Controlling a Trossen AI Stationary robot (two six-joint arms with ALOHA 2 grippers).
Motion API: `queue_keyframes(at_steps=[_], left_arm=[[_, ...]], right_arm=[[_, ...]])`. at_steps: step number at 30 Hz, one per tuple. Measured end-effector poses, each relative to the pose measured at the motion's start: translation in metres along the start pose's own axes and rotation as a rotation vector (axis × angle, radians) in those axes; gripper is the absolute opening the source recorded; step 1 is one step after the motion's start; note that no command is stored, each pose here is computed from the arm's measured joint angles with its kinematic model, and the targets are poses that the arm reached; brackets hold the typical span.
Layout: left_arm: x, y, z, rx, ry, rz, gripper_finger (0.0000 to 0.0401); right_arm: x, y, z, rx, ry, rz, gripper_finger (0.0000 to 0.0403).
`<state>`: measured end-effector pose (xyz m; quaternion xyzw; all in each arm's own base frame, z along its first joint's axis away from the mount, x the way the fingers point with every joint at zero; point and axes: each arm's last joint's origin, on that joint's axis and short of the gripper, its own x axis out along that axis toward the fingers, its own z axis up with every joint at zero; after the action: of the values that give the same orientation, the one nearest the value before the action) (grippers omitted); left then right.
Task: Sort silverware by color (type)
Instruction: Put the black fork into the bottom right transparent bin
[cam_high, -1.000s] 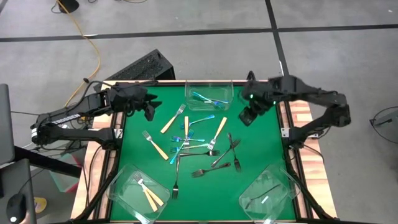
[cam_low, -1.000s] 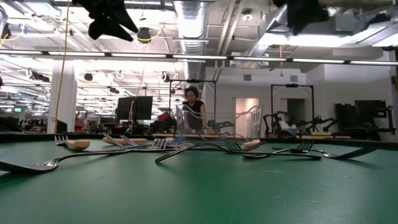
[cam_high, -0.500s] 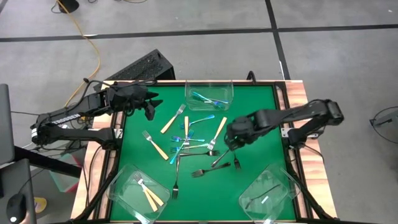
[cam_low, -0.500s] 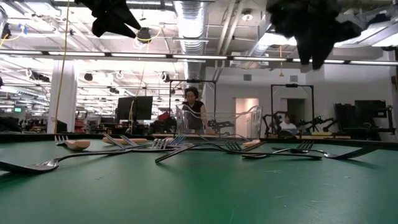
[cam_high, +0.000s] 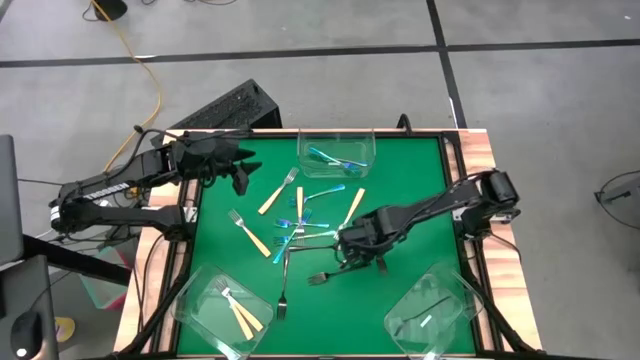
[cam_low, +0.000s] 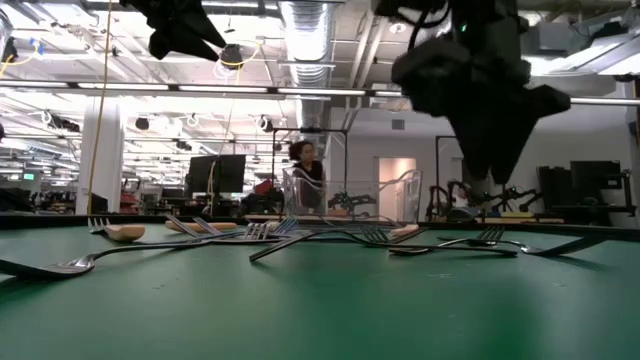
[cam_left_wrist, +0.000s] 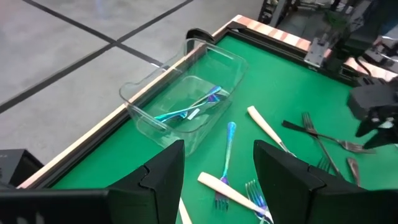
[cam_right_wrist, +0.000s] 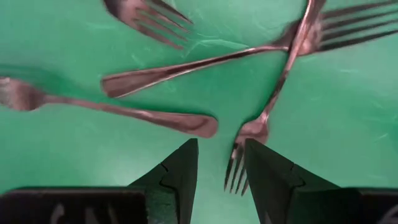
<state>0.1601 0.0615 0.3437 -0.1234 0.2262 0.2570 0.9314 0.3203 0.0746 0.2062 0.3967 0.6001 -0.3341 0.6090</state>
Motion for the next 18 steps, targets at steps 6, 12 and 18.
queue_keyframes(at_steps=[6,12,18], left_arm=[[0.000,0.000,0.000,0.030,-0.001,-0.001,0.0176],[0.004,0.003,0.001,-0.002,0.005,0.017,0.0176],[0.011,0.006,0.001,-0.050,0.015,0.067,0.0176]], right_arm=[[0.009,-0.002,0.000,0.050,-0.013,0.020,0.0165],[0.012,-0.026,-0.004,0.083,-0.037,0.071,0.0173],[0.017,-0.061,-0.003,0.105,-0.075,0.124,0.0173]])
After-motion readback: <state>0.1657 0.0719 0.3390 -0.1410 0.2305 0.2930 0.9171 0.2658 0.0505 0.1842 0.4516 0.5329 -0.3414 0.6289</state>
